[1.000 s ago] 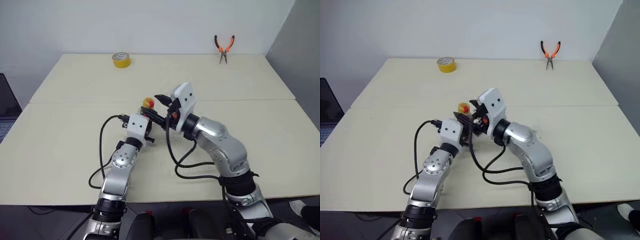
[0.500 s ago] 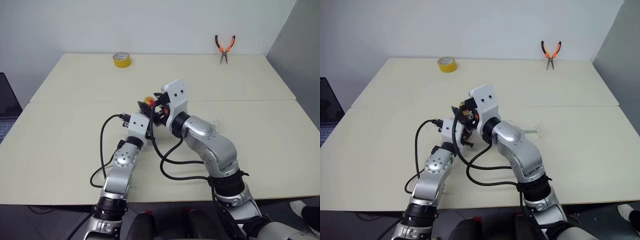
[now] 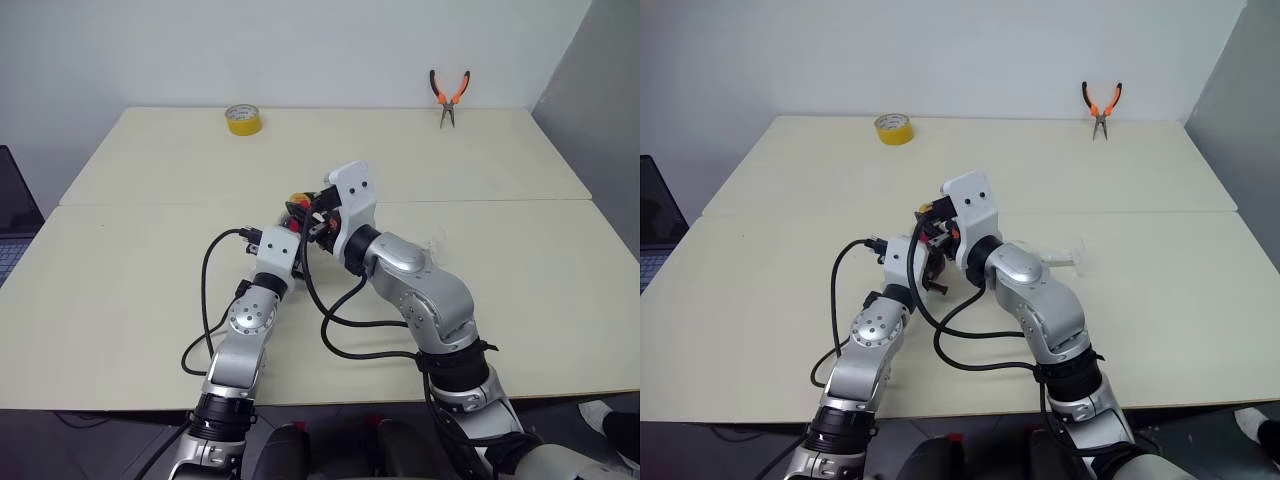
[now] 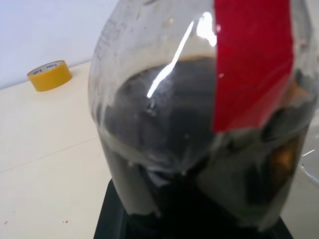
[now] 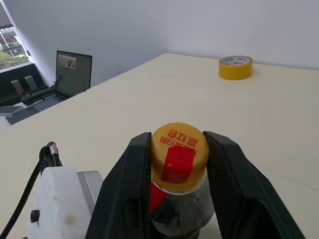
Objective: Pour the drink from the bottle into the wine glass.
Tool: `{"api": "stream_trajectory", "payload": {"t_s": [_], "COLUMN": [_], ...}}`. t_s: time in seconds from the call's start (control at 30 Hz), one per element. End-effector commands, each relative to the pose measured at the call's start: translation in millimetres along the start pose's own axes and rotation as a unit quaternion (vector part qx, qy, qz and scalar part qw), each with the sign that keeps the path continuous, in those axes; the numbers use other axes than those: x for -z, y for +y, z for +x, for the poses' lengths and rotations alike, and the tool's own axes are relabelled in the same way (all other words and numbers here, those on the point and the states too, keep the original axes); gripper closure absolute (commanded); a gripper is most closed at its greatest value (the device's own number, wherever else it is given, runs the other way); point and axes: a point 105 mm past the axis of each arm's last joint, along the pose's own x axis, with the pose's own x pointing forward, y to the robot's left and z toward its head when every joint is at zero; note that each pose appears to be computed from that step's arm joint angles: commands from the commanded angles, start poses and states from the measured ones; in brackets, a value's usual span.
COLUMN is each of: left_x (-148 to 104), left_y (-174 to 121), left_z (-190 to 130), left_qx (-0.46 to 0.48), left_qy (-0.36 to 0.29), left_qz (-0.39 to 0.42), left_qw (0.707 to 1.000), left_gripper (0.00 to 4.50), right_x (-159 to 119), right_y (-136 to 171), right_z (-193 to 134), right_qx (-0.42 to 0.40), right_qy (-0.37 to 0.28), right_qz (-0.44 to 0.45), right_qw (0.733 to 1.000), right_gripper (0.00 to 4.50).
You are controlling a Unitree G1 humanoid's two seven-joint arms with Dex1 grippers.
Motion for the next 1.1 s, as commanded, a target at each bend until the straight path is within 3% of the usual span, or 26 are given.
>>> {"api": "stream_trajectory", "payload": {"t_s": [0.03, 0.27, 0.5, 0.8, 1.03, 1.1], "left_x": [-22.6, -22.6, -22.5, -21.9, -22.4, -22.6], "left_y": [5.2, 8.1, 8.9, 7.6, 8.5, 8.9], "left_z": [1.1, -0.4, -2.9, -4.0, -3.2, -3.0], "left_qx": [-0.011, -0.014, -0.017, -0.017, -0.019, -0.020], "left_qy": [-0.043, -0.042, -0.041, -0.038, -0.038, -0.038], "left_qz": [0.006, 0.006, 0.007, 0.005, 0.003, 0.002], "left_qw": [0.999, 0.999, 0.999, 0.999, 0.999, 0.999], "left_gripper": [3.60, 3.60, 3.64, 3.65, 3.66, 3.66], "right_x": [-15.7, -17.6, -10.1, -1.9, -9.9, -9.3], "right_y": [-6.4, -35.6, -62.0, -48.3, -26.6, -15.4], "right_z": [-1.5, 0.2, 21.3, 16.1, -0.3, -7.2], "right_qx": [-0.016, -0.145, -0.184, -0.243, -0.223, -0.224], "right_qy": [-0.037, -0.045, -0.008, -0.003, -0.042, -0.047], "right_qz": [0.010, -0.079, -0.175, -0.134, -0.095, -0.082], "right_qw": [0.999, 0.985, 0.967, 0.961, 0.969, 0.970], "right_gripper": [3.25, 3.25, 3.25, 3.25, 0.91, 0.89]}}
